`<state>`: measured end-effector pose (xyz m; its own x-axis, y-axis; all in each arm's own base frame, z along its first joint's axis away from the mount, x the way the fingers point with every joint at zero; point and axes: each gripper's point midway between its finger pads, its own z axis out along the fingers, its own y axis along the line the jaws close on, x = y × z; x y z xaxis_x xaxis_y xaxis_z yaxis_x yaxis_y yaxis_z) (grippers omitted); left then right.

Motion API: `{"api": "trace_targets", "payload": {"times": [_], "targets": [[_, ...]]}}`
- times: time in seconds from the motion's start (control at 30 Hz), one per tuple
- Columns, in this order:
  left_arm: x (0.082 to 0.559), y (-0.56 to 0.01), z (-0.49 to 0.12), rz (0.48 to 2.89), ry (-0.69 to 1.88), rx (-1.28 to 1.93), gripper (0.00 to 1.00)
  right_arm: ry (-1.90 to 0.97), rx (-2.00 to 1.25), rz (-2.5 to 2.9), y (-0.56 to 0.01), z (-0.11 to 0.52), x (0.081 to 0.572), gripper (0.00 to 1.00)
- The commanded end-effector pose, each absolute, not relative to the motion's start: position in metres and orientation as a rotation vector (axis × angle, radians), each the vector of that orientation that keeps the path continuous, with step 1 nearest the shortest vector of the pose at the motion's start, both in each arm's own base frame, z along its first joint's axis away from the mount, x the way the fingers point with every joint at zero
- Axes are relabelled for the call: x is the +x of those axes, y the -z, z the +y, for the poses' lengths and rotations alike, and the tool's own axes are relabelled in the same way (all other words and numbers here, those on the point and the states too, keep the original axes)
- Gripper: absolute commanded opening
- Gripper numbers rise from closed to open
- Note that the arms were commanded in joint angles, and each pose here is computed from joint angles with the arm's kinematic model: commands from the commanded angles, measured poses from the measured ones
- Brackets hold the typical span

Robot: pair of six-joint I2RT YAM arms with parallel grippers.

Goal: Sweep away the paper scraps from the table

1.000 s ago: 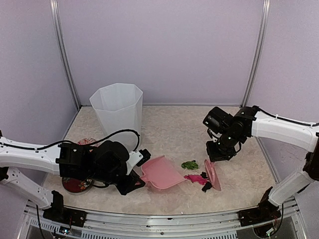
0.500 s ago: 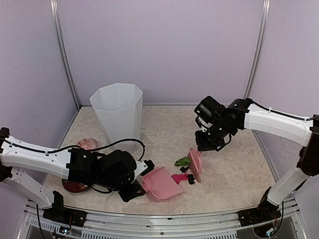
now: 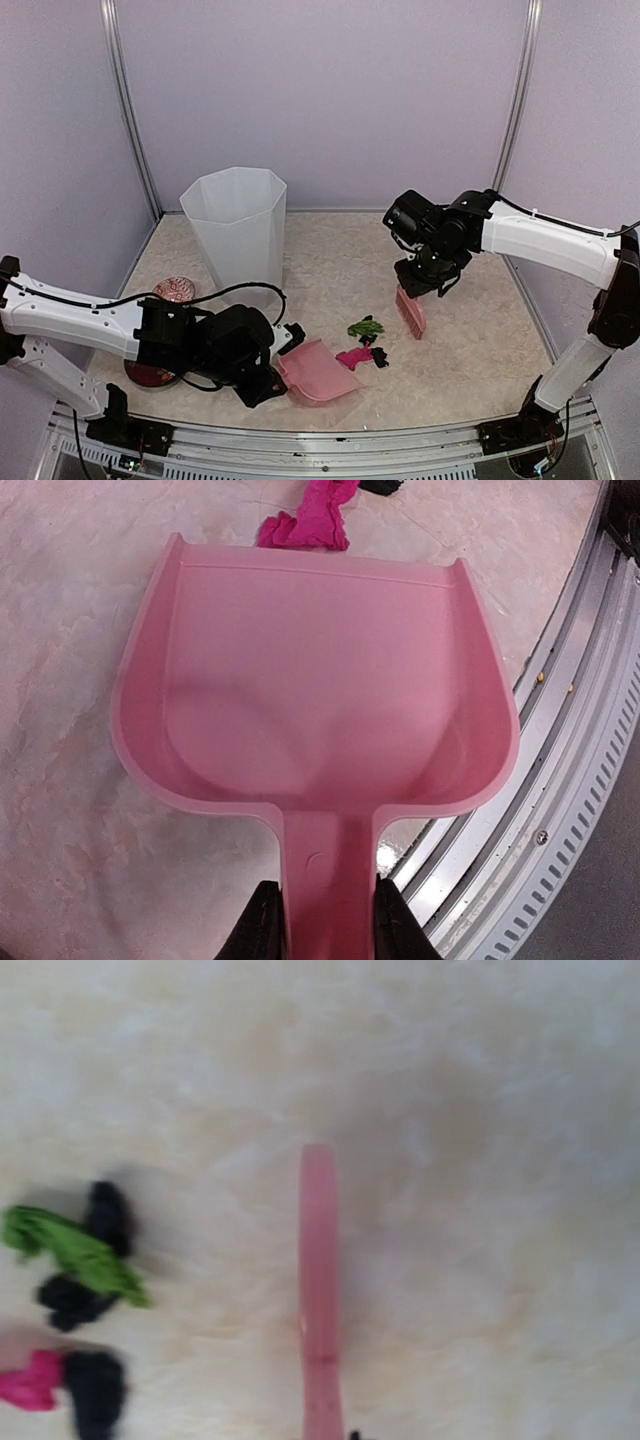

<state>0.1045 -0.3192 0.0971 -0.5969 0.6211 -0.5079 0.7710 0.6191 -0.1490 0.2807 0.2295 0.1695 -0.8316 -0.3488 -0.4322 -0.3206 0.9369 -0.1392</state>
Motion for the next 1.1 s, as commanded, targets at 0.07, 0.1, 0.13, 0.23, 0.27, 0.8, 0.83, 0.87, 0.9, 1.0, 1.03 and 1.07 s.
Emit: {"api": "trace_targets", "payload": {"times": [0.07, 0.1, 0.13, 0.23, 0.27, 0.8, 0.83, 0.87, 0.9, 1.0, 1.03, 1.07], "targets": [[0.101, -0.097, -0.310, 2.487, 0.488, 1.059, 0.00, 0.253, -0.715, 2.480, -0.187, 0.223, 0.295, 0.00], [0.100, -0.096, -0.310, 2.492, 0.491, 1.059, 0.00, 0.254, -0.763, 2.471, -0.183, 0.225, 0.296, 0.00], [0.099, -0.096, -0.311, 2.494, 0.497, 1.063, 0.00, 0.247, -0.795, 2.462, -0.179, 0.230, 0.297, 0.00], [0.100, -0.094, -0.314, 2.499, 0.489, 1.066, 0.00, 0.174, -0.889, 2.452, -0.168, 0.250, 0.292, 0.00], [0.101, -0.094, -0.315, 2.501, 0.481, 1.062, 0.00, 0.165, -0.918, 2.447, -0.164, 0.257, 0.289, 0.00], [0.112, -0.074, -0.344, 2.498, 0.437, 1.103, 0.00, -0.141, -1.111, 2.448, -0.152, 0.329, 0.216, 0.00], [0.114, -0.074, -0.346, 2.496, 0.434, 1.104, 0.00, -0.168, -1.106, 2.452, -0.154, 0.331, 0.212, 0.00], [0.115, -0.074, -0.347, 2.493, 0.436, 1.104, 0.00, -0.195, -1.098, 2.455, -0.156, 0.334, 0.208, 0.00], [0.116, -0.072, -0.348, 2.495, 0.433, 1.105, 0.00, -0.224, -1.097, 2.461, -0.157, 0.337, 0.204, 0.00], [0.122, -0.068, -0.349, 2.496, 0.415, 1.090, 0.00, -0.305, -1.087, 2.472, -0.161, 0.345, 0.193, 0.00], [0.124, -0.066, -0.350, 2.497, 0.412, 1.085, 0.00, -0.336, -1.087, 2.474, -0.164, 0.349, 0.189, 0.00], [0.125, -0.065, -0.350, 2.496, 0.404, 1.080, 0.00, -0.350, -1.080, 2.473, -0.167, 0.350, 0.188, 0.00]]}}
